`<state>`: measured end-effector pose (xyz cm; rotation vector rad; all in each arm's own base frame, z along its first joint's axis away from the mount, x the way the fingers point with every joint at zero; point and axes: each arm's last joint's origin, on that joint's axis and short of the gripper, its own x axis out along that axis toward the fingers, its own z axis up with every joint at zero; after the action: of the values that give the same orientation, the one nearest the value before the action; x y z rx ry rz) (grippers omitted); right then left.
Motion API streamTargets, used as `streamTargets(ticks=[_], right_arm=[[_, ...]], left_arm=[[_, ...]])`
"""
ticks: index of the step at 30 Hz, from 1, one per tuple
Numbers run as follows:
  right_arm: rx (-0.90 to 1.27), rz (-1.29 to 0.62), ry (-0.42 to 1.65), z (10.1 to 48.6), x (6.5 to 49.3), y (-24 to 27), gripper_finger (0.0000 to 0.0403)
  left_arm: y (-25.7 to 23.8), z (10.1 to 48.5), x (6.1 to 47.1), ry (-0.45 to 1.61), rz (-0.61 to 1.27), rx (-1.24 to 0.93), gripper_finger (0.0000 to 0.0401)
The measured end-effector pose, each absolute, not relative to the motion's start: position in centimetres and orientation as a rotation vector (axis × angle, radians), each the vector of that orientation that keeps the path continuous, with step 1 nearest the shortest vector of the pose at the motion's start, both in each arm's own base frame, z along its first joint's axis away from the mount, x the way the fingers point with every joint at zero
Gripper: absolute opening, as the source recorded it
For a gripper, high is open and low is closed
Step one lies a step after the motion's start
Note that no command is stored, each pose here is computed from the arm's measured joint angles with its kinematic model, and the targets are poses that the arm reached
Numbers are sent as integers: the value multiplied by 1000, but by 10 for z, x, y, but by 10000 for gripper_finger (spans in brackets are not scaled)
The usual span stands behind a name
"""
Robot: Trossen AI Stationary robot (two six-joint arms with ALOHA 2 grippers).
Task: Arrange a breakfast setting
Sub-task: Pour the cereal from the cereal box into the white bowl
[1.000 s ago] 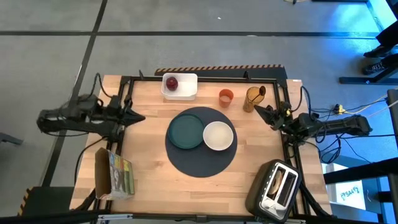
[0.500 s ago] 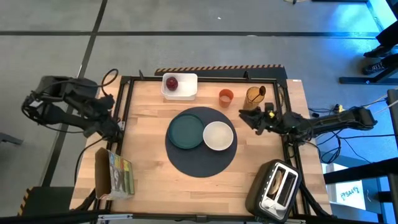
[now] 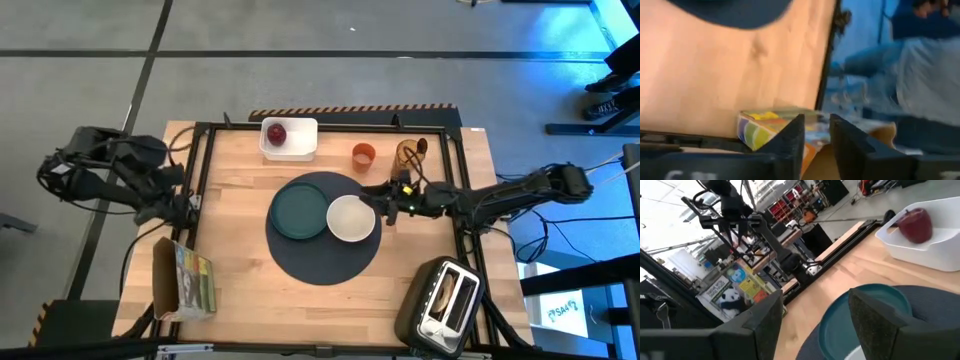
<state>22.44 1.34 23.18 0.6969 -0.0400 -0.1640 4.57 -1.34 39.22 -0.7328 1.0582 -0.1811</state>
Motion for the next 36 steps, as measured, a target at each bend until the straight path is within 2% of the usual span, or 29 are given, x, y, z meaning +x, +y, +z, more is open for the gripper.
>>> streamTargets(ticks=[4,13,24,30,36], right_arm=[[684,-157,-37,235,231,14,215],[641,-184,-50,238,232,13,215],[512,-235,-52,238,231,12,215],[463,-237,-45,238,231,12,215],[445,-263,-47,238,231,11,215]], left_arm=[[-16,384,49,1102,-305,-727,114],[-24,390,59,1184,-429,-738,114],[-44,425,95,1212,-443,-551,114],[-69,410,103,1318,-429,-380,114],[-83,402,100,1376,-387,-341,114]])
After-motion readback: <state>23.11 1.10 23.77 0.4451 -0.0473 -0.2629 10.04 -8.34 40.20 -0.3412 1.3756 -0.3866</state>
